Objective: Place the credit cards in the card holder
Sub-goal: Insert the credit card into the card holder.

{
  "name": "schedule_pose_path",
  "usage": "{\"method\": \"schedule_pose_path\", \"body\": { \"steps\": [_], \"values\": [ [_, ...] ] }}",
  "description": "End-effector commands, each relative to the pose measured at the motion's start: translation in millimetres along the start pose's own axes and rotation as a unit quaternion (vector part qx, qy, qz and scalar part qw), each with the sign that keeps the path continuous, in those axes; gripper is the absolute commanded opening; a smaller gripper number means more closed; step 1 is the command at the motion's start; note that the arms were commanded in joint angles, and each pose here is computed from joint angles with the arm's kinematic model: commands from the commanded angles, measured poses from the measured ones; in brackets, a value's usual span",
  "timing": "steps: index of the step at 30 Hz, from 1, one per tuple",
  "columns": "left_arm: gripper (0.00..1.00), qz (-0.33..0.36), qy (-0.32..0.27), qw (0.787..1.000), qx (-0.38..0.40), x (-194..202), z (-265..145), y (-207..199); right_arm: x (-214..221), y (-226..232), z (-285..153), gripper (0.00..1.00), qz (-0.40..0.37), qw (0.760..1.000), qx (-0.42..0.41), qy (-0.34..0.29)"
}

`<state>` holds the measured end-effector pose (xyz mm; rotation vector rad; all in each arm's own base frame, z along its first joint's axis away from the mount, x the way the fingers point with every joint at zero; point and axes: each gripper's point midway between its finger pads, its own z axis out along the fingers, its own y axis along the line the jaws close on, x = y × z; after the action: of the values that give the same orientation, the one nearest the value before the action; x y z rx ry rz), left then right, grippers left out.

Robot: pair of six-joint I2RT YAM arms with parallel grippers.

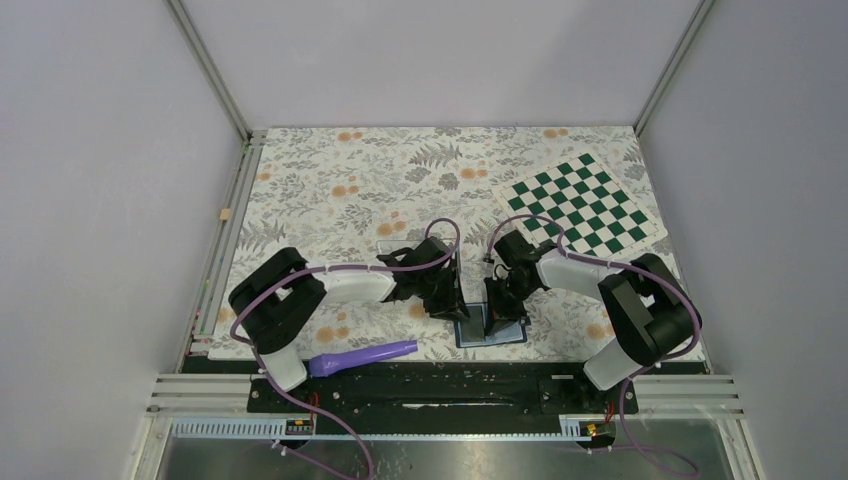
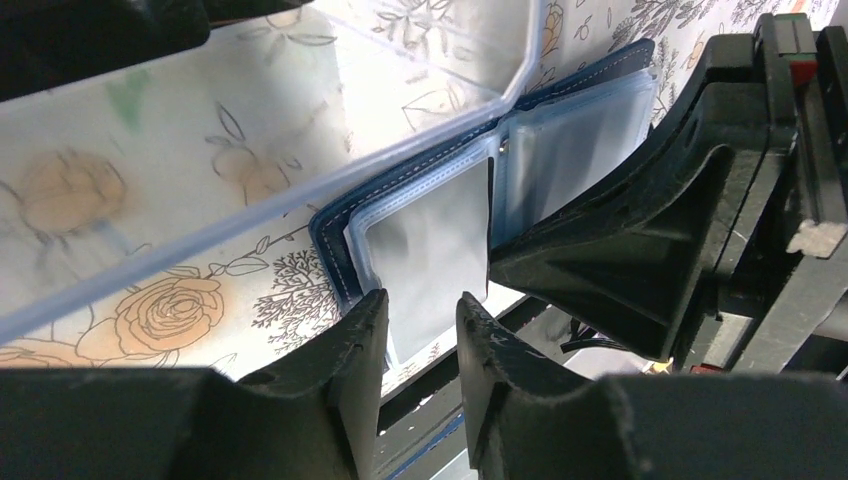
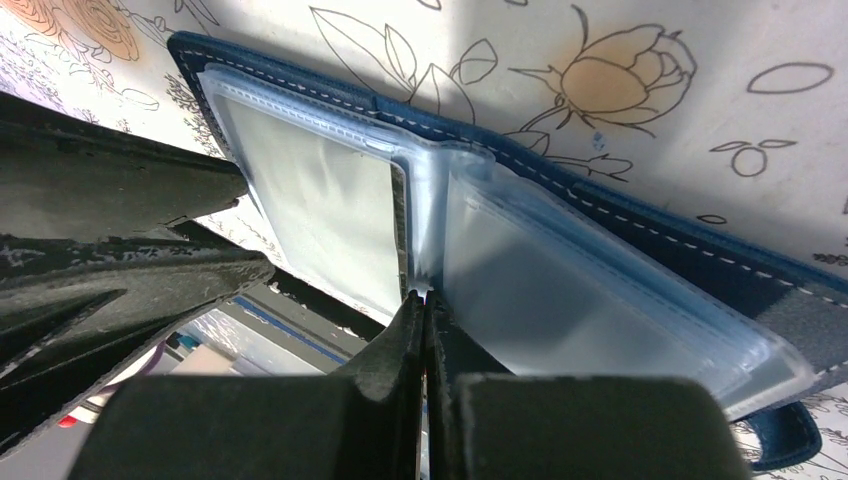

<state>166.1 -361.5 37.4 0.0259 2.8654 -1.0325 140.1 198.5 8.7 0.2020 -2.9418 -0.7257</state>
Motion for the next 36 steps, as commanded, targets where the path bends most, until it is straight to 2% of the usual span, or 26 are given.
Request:
{"method": "schedule_pose_path", "body": {
  "steps": [1,9,14,18,29,36],
  "values": [
    [0.30,0.022,-0.011,0.999,0.022,-8.7,0.0,-20.3,-6.5,-6.8,7.2,0.00,-0.006,1.000,0.014,-0.008],
    [0.26,0.033,-0.015,0.998,0.058,-9.3,-4.6,-38.3,-8.4,-1.8,4.7,0.00,-0.006,1.000,0.005,-0.010],
    [0.32,0.026,-0.022,0.999,-0.012,-10.1,-6.9,-12.7,-8.7,-1.0,5.5,0.00,-0.005,1.000,0.004,-0.007],
    [0.34,0.021,-0.009,0.999,-0.030,-4.2,-1.2,-1.0,-8.1,-1.5,5.8,0.00,-0.005,1.000,0.004,-0.006],
    [0.28,0.029,0.008,0.999,-0.019,2.1,8.7,-9.2,-8.0,-0.8,6.1,0.00,-0.004,1.000,0.002,-0.005],
    [0.24,0.043,-0.010,0.998,0.040,-3.5,-3.0,-40.1,-8.6,1.7,4.4,0.00,-0.003,1.000,-0.002,-0.007]
  ]
}}
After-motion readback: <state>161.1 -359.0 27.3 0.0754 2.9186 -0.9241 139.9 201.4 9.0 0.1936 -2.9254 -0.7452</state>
